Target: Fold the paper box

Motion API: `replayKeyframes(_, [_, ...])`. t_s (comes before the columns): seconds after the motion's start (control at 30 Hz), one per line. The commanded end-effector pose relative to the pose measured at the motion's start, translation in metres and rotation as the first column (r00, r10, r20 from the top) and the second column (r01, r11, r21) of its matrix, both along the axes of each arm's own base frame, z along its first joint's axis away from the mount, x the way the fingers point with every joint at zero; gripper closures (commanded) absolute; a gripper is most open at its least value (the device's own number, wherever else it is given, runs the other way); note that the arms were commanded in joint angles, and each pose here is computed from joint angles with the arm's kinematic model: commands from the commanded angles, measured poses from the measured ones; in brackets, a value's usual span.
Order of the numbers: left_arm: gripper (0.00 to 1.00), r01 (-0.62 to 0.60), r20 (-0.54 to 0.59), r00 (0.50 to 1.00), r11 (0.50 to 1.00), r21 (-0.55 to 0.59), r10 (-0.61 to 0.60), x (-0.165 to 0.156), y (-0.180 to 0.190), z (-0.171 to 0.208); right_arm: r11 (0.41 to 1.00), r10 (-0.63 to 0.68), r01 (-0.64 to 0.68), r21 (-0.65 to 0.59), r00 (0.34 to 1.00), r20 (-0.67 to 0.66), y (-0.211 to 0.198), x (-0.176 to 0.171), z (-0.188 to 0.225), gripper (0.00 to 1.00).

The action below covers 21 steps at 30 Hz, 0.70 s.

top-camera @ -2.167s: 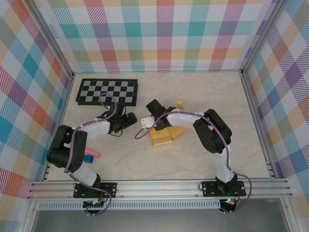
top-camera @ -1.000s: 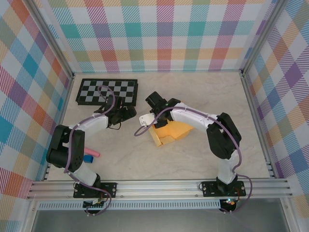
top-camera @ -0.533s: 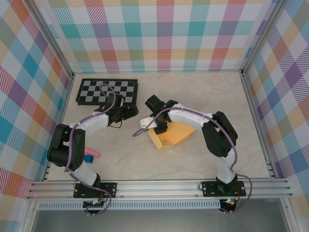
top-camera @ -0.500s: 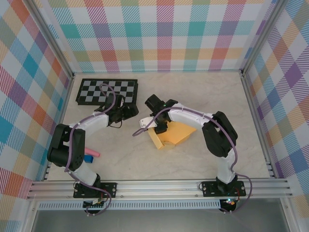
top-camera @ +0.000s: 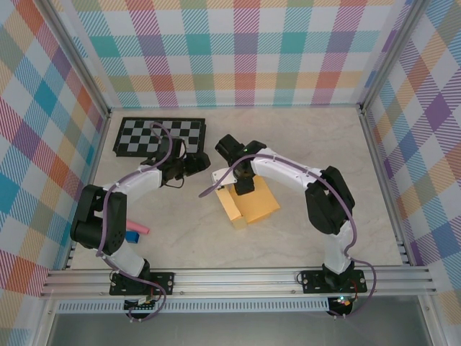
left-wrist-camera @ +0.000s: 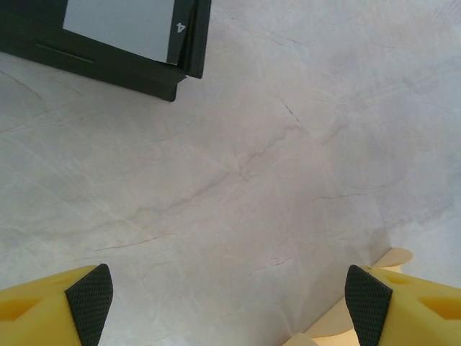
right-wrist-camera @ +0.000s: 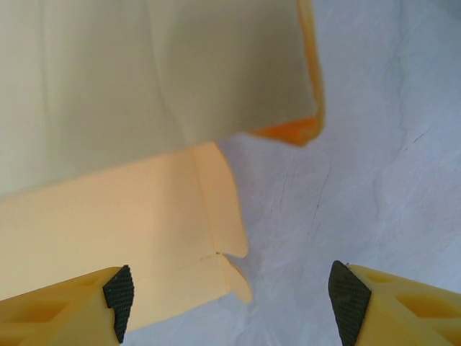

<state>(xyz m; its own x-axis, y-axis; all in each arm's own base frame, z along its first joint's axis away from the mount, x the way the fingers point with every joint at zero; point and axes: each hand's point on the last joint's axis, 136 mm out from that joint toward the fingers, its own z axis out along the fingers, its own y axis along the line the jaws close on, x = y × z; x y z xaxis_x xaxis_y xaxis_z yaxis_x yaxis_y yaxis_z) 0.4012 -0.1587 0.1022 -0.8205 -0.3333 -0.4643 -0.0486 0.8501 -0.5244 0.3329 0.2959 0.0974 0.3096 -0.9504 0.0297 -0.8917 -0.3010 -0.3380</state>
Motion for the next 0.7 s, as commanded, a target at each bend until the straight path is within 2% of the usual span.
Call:
replayKeyframes(0.0, [0.15,0.047,0.086,0.995,0.998,-0.041,-0.044,0.011,-0.007,0.039,0.992,-0.123,0.123,-0.018,0.992,0.015,-0.024,0.007,0.018,0.26])
replayKeyframes(0.07, [0.15,0.090,0.108,0.990,0.995,-0.041,-0.085,0.008,-0.013,0.051,0.968,-0.248,0.248,0.035,0.969,0.016,-0.034,0.011,0.033,0.27])
replayKeyframes(0.1, [0.15,0.107,0.113,0.988,0.994,-0.033,-0.103,0.005,-0.016,0.056,0.937,-0.338,0.337,0.087,0.941,-0.006,-0.038,0.012,0.045,0.27])
replayKeyframes(0.17, [0.15,0.121,0.102,0.988,0.992,-0.020,-0.119,-0.002,-0.018,0.063,0.833,-0.519,0.517,0.196,0.853,-0.045,-0.049,0.015,0.067,0.28])
replayKeyframes(0.2, [0.15,0.121,0.091,0.989,0.992,-0.016,-0.119,-0.006,-0.017,0.065,0.729,-0.638,0.630,0.269,0.767,-0.068,-0.056,0.019,0.080,0.28])
replayKeyframes(0.27, [0.16,0.126,0.043,0.991,0.992,-0.005,-0.126,-0.018,-0.015,0.063,0.406,-0.850,0.831,0.381,0.497,-0.177,-0.075,0.024,0.101,0.27])
replayKeyframes(0.33, [0.17,0.137,-0.011,0.991,0.991,0.001,-0.137,-0.028,-0.015,0.061,-0.028,-0.902,0.944,0.330,0.118,-0.415,-0.088,0.005,0.107,0.30])
replayKeyframes(0.37, [0.17,0.138,-0.041,0.990,0.990,0.009,-0.138,-0.031,-0.014,0.060,-0.234,-0.853,0.939,0.252,-0.074,-0.517,-0.091,-0.008,0.105,0.31])
replayKeyframes(0.4, [0.18,0.143,-0.083,0.986,0.990,0.012,-0.142,-0.035,-0.015,0.059,-0.408,-0.745,0.906,0.111,-0.260,-0.614,-0.088,-0.027,0.101,0.35])
replayKeyframes(0.43, [0.18,0.151,-0.135,0.980,0.988,0.018,-0.147,-0.039,-0.016,0.058,-0.533,-0.610,0.845,-0.037,-0.414,-0.675,-0.078,-0.044,0.095,0.36])
replayKeyframes(0.47, [0.19,0.161,-0.175,0.972,0.987,0.023,-0.155,-0.042,-0.019,0.057,-0.613,-0.480,0.771,-0.170,-0.535,-0.695,-0.069,-0.058,0.090,0.39])
replayKeyframes(0.5, [0.19,0.168,-0.214,0.964,0.985,0.041,-0.156,-0.044,-0.022,0.057,-0.663,-0.343,0.684,-0.305,-0.639,-0.689,-0.056,-0.072,0.084,0.39])
replayKeyframes(0.53, [0.19,0.189,-0.248,0.954,0.980,0.063,-0.168,-0.048,-0.026,0.057,-0.675,-0.225,0.603,-0.425,-0.717,-0.660,-0.044,-0.084,0.075,0.39])
replayKeyframes(0.6, [0.19,0.271,-0.273,0.931,0.959,0.080,-0.241,-0.061,-0.037,0.054,-0.686,-0.088,0.435,-0.584,-0.846,-0.526,-0.033,-0.106,0.059,0.38])
replayKeyframes(0.67, [0.18,0.310,-0.279,0.921,0.946,0.095,-0.273,-0.071,-0.041,0.050,-0.671,-0.037,0.328,-0.665,-0.911,-0.412,-0.023,-0.121,0.050,0.36])
